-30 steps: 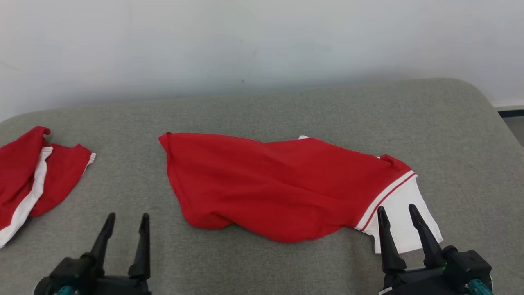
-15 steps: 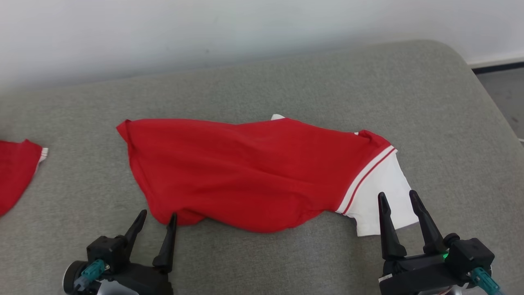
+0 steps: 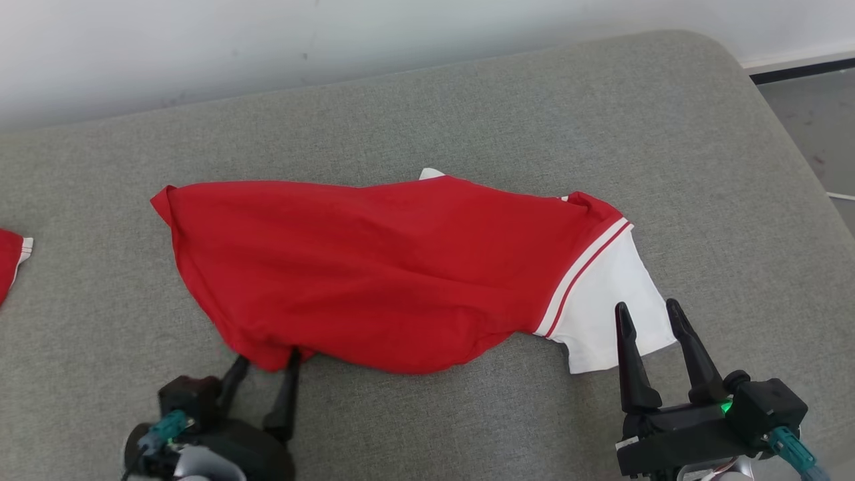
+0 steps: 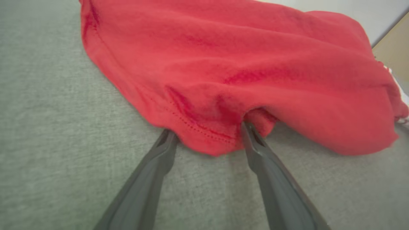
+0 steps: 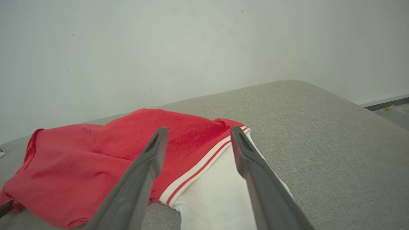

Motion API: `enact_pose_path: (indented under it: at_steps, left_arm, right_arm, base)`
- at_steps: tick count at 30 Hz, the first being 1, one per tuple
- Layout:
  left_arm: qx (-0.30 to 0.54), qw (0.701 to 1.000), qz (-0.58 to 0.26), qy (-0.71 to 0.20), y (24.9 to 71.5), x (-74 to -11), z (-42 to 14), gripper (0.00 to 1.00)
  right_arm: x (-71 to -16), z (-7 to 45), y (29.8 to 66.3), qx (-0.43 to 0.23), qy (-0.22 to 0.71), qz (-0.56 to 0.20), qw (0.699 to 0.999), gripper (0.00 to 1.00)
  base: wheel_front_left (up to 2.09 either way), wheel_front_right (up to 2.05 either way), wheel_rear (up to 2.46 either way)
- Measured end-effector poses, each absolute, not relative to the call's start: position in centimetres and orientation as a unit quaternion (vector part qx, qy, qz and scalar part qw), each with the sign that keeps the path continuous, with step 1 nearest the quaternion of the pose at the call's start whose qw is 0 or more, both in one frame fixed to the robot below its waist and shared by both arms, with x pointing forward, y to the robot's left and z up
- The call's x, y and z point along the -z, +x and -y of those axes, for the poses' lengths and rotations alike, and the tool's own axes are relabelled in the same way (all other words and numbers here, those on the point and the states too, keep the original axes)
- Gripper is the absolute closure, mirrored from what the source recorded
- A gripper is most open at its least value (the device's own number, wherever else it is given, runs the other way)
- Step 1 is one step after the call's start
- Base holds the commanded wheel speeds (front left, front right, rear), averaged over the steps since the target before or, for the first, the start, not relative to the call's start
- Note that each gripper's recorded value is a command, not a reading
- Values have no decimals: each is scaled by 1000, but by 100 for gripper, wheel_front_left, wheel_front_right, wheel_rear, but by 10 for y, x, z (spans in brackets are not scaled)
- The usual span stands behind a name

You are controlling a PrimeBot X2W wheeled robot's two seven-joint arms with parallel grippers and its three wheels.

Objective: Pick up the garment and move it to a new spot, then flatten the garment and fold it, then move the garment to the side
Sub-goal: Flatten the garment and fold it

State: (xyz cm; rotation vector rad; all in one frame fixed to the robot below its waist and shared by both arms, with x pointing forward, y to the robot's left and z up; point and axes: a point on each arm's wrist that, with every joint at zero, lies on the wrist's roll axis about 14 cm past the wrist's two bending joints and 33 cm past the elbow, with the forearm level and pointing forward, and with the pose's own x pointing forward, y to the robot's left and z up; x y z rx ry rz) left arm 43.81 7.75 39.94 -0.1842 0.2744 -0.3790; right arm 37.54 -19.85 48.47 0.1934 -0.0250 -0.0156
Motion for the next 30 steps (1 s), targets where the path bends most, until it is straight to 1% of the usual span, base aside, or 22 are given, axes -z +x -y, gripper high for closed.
enact_pose_path:
  at_steps: [1,2,3,4,11,14,16,21,26,30]
  left_arm:
    - [194,967,-133,-95,438,-402,-73,0]
    - [201,966,-129,-97,439,-405,-67,54]
    - [205,966,-123,-102,440,-409,-63,88]
    - [208,965,-115,-109,442,-415,-60,100]
    - [213,967,-32,-138,450,-471,-60,100]
    - [209,968,-5,-140,444,-490,-68,100]
    - [210,969,8,-132,432,-499,-76,100]
    - [207,973,12,-105,408,-501,-97,100]
    - [179,979,-20,-91,381,-489,-125,100]
    - [161,982,-41,-87,367,-478,-136,100]
  right_arm:
    - [-485,198,376,7,96,13,995,0]
    - [-486,198,377,7,96,15,995,0]
    - [-487,199,378,7,96,17,995,0]
    - [-488,198,378,7,96,17,995,0]
    - [-486,191,377,-4,100,15,995,0]
    - [-489,185,378,-13,103,19,994,0]
    - [-487,180,375,-19,106,16,994,0]
    - [-487,170,373,-35,111,14,993,0]
    - [-489,159,376,-51,115,16,992,0]
    - [-490,153,376,-60,117,17,991,0]
  base:
    - [0,0,0]
    - [0,0,0]
    - [0,0,0]
    - [0,0,0]
    - [0,0,0]
    - [0,0,0]
    - [0,0,0]
    - [0,0,0]
    - [0,0,0]
    - [0,0,0]
